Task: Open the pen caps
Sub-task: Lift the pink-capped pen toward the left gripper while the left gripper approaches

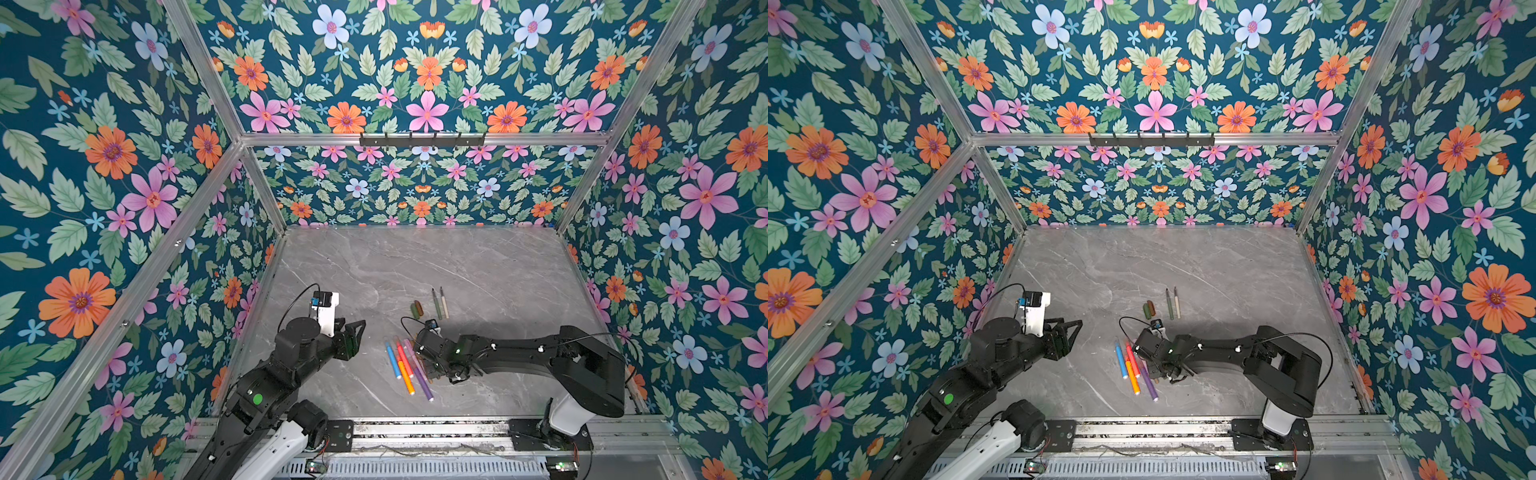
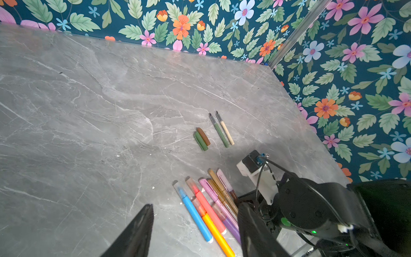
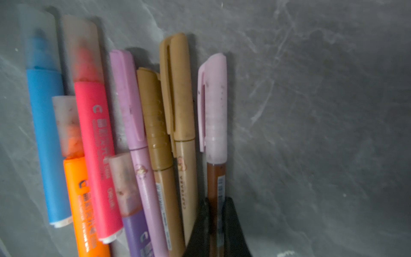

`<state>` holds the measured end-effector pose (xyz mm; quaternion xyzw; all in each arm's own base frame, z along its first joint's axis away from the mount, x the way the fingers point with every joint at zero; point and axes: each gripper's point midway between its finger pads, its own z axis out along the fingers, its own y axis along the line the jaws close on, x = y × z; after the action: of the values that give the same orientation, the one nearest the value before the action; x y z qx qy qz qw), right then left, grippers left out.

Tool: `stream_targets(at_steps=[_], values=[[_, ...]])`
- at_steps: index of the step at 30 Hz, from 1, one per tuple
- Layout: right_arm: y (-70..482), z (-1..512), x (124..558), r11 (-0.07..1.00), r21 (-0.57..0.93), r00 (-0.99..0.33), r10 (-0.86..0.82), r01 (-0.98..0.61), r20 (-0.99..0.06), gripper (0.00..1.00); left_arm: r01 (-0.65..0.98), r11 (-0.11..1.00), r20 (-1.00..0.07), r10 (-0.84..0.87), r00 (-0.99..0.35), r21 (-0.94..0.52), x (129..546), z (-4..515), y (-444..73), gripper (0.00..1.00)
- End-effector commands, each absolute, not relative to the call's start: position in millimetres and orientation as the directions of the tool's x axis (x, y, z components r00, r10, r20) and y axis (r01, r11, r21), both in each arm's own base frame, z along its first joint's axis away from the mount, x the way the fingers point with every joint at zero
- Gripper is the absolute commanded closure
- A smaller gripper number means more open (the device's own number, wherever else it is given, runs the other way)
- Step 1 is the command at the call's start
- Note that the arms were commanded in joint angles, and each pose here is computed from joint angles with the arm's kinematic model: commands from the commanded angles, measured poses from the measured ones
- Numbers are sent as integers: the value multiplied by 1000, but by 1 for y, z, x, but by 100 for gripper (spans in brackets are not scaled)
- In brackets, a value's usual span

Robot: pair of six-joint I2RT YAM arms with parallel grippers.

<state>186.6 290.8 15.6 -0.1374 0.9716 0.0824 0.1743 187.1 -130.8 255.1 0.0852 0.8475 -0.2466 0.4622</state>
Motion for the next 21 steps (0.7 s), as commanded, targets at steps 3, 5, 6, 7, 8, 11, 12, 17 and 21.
stream_targets(at_steps=[3,5,6,7,8,11,12,17,21], values=[[281,34,178,917,87,-872,-337,-389,-355,99,359,874,-829,-83,-553,-327,189,259,-131,37],[279,47,175,906,105,-862,-348,-410,-370,100,386,852,-833,-100,-544,-354,192,269,-140,38],[277,52,174,903,112,-859,-347,-415,-377,100,389,836,-821,-119,-559,-387,192,271,-146,38],[275,59,172,900,125,-856,-342,-417,-388,100,412,801,-812,-151,-564,-435,195,275,-158,38],[274,66,170,896,146,-853,-334,-420,-401,100,446,749,-799,-183,-573,-491,197,278,-173,39],[273,90,167,879,204,-838,-306,-430,-451,100,499,612,-744,-236,-626,-614,208,271,-217,42],[273,97,167,873,225,-836,-296,-433,-462,100,506,590,-734,-236,-637,-629,213,266,-228,42],[265,128,170,832,369,-846,-202,-414,-493,100,562,583,-748,-124,-652,-586,239,240,-286,41],[254,144,172,805,436,-846,-145,-403,-513,100,602,610,-780,-44,-625,-516,259,246,-307,41]])
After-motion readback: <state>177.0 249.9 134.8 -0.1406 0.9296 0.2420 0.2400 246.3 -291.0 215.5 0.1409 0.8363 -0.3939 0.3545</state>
